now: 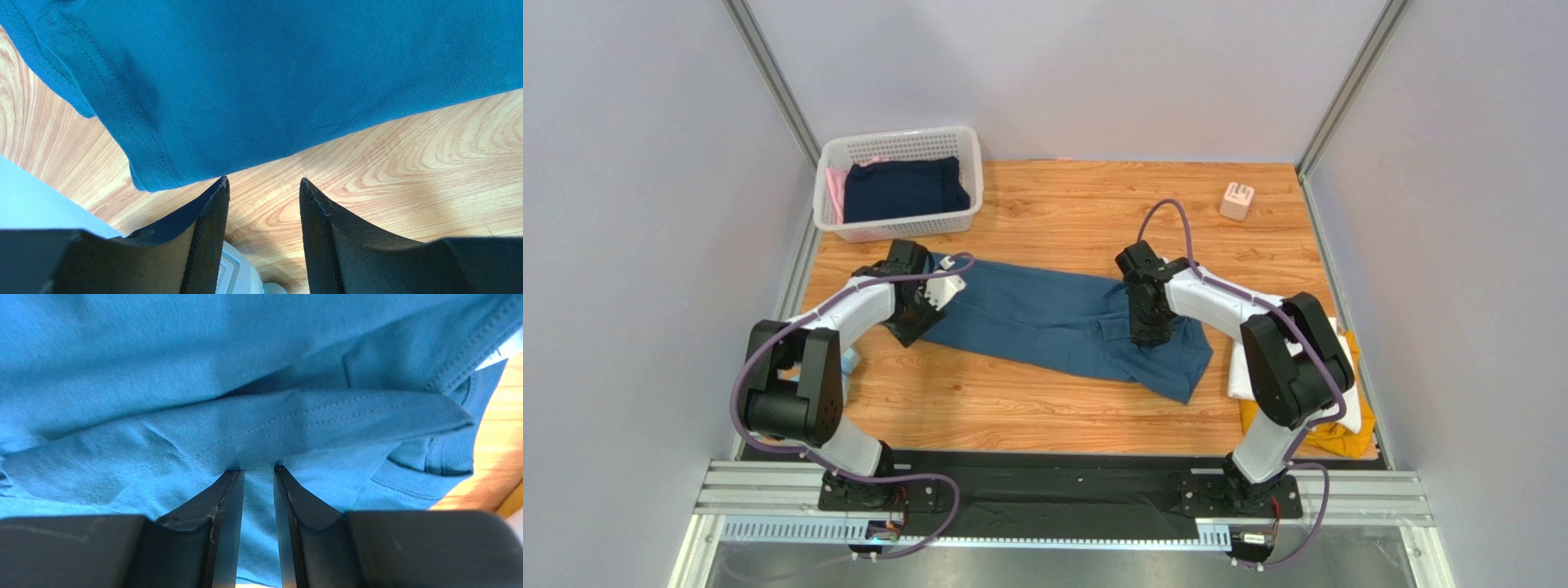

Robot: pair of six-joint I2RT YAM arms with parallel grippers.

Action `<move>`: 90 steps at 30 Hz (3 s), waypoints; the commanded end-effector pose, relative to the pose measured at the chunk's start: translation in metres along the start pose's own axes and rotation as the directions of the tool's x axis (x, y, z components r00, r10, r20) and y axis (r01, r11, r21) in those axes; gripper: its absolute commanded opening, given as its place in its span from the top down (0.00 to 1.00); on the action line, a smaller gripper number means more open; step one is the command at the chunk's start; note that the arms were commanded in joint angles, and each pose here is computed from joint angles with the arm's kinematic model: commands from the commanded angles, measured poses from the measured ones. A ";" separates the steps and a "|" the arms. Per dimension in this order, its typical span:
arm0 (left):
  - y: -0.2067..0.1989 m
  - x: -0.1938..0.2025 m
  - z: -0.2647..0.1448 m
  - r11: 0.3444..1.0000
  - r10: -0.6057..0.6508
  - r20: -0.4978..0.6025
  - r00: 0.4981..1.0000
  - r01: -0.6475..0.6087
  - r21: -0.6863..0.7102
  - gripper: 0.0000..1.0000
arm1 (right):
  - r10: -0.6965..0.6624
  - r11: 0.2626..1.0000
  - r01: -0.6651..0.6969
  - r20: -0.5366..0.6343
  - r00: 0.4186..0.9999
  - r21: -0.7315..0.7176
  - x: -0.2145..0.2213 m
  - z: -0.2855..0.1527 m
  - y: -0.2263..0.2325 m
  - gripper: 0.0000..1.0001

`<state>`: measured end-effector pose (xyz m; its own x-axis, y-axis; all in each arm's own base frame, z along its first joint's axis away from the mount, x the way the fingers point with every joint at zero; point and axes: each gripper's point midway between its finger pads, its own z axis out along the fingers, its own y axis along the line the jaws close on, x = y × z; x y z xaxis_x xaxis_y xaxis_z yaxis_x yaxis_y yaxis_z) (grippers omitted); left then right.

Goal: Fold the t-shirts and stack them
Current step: Fold the other side of the tshirt into a rectangle

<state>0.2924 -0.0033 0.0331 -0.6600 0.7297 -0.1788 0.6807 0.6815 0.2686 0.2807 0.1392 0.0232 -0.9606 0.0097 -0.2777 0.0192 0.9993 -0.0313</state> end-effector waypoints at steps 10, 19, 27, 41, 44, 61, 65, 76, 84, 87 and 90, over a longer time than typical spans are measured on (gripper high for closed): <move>0.004 -0.004 -0.002 1.000 0.013 0.018 1.000 -0.013 -0.011 0.48 | 0.031 0.999 -0.028 0.109 0.994 -0.030 -0.051 0.003 0.022 0.73; 0.001 0.002 0.000 1.000 0.028 0.008 1.000 -0.027 -0.009 0.48 | 0.046 0.999 -0.044 0.141 0.989 -0.021 -0.080 0.008 0.026 0.74; -0.001 0.007 0.002 0.999 0.038 -0.002 0.999 -0.038 -0.007 0.48 | 0.087 0.995 -0.079 0.178 0.980 -0.053 -0.115 0.006 0.030 0.76; 0.001 0.013 -0.004 0.999 0.047 -0.009 0.999 -0.047 -0.015 0.48 | 0.106 0.990 -0.087 0.179 0.978 -0.108 -0.162 0.011 0.055 0.79; 0.001 0.013 -0.005 0.999 0.047 -0.008 0.999 -0.047 -0.014 0.48 | 0.101 0.992 -0.076 0.261 0.960 -0.106 -0.174 -0.027 0.051 0.73; 0.002 0.009 -0.004 0.999 0.042 0.003 0.999 -0.042 -0.011 0.48 | -0.026 0.988 0.052 0.177 0.984 -0.142 -0.055 -0.035 0.076 0.73; 0.003 0.007 -0.005 0.999 0.039 0.007 0.999 -0.038 -0.013 0.48 | -0.031 0.989 0.052 0.152 0.988 -0.136 -0.047 -0.023 0.081 0.77; 0.003 0.007 -0.004 0.999 0.045 0.005 0.999 -0.045 -0.011 0.48 | -0.038 0.994 0.055 0.171 0.985 -0.094 -0.060 -0.008 0.083 0.79; -0.002 0.013 -0.001 0.999 0.048 -0.003 0.999 -0.048 0.001 0.48 | -0.040 0.997 0.053 0.206 0.978 -0.055 -0.082 -0.001 0.084 0.81; -0.004 0.014 0.001 0.999 0.047 -0.007 0.999 -0.047 0.006 0.48 | -0.034 0.998 0.047 0.228 0.973 -0.050 -0.095 -0.007 0.081 0.82; -0.006 0.016 0.001 0.999 0.045 -0.007 0.999 -0.045 0.016 0.49 | -0.026 0.998 0.039 0.249 0.968 -0.045 -0.109 -0.014 0.078 0.82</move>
<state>0.2801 0.0045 0.0266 -0.6422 0.7525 -0.1459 0.7073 0.6551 0.2656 0.3504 0.2170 0.0397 -0.9067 -0.0465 -0.4192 -0.0526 0.9986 0.0031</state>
